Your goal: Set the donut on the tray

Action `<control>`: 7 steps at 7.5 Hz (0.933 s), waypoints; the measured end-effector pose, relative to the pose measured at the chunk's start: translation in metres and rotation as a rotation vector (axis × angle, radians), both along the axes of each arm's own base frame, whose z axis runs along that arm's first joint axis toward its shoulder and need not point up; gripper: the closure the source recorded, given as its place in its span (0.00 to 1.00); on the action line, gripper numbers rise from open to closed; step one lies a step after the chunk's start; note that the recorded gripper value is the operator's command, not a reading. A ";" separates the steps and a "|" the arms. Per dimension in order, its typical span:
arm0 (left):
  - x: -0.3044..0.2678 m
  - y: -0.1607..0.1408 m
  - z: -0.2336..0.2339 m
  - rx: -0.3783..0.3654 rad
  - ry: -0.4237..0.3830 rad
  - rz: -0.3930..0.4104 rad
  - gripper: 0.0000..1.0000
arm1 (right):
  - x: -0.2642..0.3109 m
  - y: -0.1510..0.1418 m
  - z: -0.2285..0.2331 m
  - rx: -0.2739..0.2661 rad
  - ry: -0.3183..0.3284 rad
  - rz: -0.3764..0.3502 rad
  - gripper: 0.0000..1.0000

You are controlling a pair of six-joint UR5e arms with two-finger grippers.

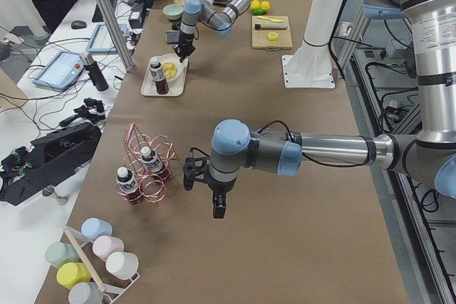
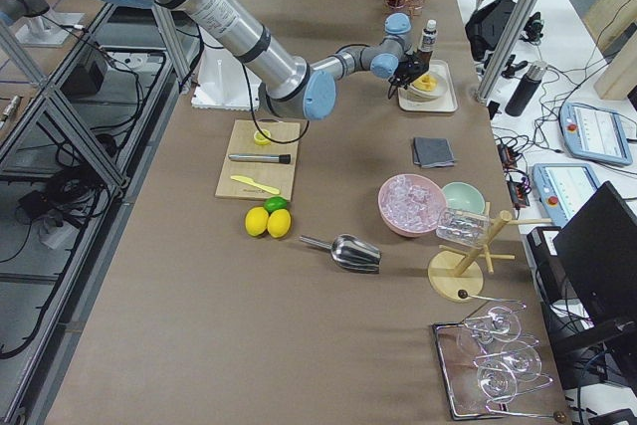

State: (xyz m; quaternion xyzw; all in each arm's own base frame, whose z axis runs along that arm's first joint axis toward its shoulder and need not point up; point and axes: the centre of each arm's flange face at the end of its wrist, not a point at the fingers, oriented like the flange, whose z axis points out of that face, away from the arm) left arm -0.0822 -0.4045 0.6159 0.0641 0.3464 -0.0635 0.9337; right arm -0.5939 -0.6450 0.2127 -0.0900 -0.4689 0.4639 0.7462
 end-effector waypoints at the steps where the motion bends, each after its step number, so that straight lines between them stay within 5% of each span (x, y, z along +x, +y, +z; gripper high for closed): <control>1: 0.000 0.000 0.000 0.000 0.000 0.000 0.02 | 0.000 0.000 0.002 0.000 0.003 -0.002 0.01; 4: 0.000 0.000 -0.001 0.003 0.000 0.000 0.02 | 0.006 -0.001 0.001 0.012 0.000 -0.024 0.00; 7: 0.000 0.000 -0.003 0.004 0.001 0.001 0.02 | 0.061 0.013 0.025 0.114 0.002 -0.203 0.00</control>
